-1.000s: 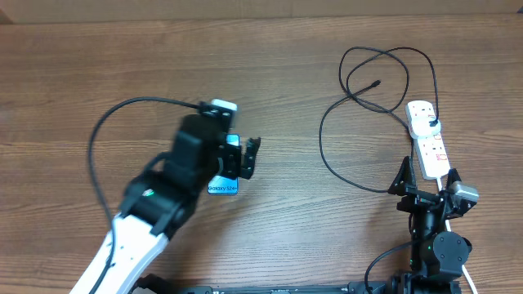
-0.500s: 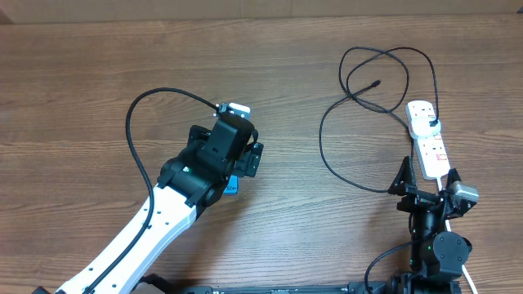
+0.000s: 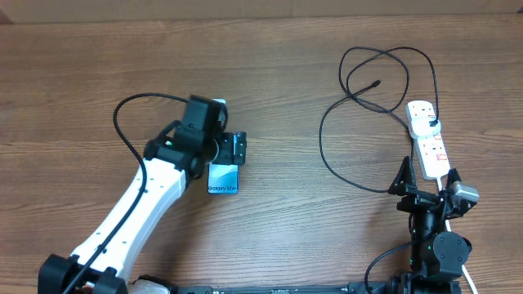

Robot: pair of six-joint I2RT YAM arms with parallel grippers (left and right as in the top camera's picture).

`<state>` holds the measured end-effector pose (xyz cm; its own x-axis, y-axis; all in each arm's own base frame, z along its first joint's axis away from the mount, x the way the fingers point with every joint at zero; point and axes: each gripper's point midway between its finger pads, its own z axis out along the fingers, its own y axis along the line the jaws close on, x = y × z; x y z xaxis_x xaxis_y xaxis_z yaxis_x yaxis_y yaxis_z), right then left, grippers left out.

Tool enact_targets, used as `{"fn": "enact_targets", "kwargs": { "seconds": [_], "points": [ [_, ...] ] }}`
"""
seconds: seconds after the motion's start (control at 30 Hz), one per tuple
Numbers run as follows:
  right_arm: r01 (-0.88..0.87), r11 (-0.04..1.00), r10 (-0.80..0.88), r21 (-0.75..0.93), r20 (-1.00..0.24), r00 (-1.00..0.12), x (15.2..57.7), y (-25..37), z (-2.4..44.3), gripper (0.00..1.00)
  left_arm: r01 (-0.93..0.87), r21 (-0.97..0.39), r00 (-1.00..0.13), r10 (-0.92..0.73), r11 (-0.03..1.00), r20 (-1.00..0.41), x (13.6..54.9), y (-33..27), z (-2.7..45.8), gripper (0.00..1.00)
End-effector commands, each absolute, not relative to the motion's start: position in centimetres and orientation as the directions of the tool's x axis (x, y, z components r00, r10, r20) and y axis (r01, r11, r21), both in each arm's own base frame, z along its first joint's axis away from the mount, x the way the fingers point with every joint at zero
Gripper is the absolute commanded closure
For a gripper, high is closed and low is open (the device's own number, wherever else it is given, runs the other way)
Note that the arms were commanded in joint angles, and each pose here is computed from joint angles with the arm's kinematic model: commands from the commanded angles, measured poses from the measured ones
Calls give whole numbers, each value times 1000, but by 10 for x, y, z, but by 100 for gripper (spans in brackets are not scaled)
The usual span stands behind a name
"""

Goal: Plug charger to phone and switch on socket
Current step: 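Move the left gripper over the smartphone and lower onto it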

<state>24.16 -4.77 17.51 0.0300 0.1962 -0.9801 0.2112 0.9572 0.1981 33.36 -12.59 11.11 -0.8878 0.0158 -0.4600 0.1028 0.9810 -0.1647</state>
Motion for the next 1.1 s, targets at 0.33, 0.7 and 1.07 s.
{"fn": "enact_targets", "kwargs": {
  "seconds": [0.33, 0.7, 1.07],
  "points": [
    [211, 958, 192, 194, -981, 29, 242, -47, 172, 0, -14, -104, -951, -45, 994, -304, 338, -117, 49, 0],
    [211, 958, 192, 194, -981, 29, 242, -47, 172, 0, -21, -72, -960, -40, 997, -276, 340, -114, 29, 0],
    [211, 958, 192, 194, -981, 29, 242, -47, 172, 0, -24, -44, -981, -33, 999, -193, 334, -113, -8, 0]
  ]
}}
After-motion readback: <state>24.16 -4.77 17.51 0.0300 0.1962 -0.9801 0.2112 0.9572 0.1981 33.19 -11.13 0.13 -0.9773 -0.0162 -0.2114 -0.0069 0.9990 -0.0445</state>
